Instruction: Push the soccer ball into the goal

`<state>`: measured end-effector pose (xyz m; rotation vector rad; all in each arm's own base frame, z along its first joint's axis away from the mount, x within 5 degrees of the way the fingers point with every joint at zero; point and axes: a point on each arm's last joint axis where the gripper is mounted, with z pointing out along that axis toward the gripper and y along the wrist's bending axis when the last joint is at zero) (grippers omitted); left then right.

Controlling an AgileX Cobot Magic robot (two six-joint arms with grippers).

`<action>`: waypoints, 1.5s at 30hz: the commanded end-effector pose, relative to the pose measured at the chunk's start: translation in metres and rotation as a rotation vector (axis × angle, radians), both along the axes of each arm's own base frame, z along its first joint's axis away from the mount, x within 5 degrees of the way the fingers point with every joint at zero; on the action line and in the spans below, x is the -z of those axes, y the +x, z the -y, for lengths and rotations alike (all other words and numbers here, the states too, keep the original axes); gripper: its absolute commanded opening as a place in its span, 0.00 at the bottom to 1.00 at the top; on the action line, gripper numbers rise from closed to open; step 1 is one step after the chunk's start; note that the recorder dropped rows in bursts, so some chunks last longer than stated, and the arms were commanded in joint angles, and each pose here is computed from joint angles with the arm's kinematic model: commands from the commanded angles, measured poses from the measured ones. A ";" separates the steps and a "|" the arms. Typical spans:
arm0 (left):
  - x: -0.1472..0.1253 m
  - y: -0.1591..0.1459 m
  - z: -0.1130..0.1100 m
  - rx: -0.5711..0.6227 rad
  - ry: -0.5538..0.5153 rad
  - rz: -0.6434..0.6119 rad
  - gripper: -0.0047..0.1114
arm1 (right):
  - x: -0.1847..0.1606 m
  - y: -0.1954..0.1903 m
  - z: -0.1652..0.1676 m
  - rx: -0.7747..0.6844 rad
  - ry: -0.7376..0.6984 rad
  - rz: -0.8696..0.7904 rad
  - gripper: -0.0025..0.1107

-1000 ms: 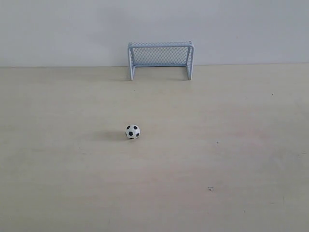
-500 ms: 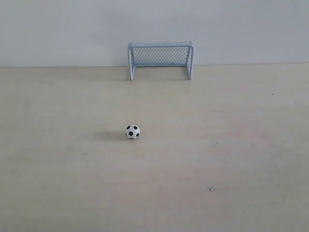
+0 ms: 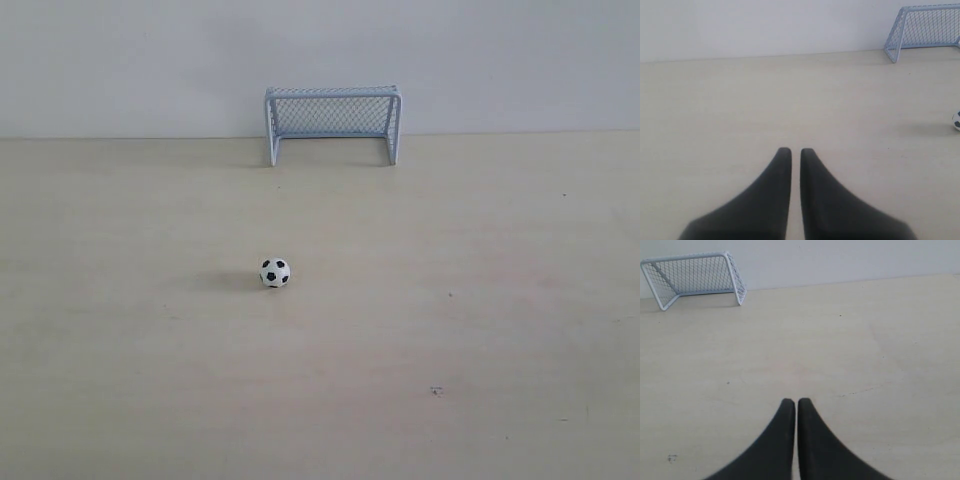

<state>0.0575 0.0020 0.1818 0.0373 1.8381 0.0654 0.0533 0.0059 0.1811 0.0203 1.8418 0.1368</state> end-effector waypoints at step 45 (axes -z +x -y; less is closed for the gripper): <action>-0.003 0.000 0.000 -0.007 -0.015 0.019 0.09 | -0.026 0.003 0.003 0.029 0.011 0.290 0.02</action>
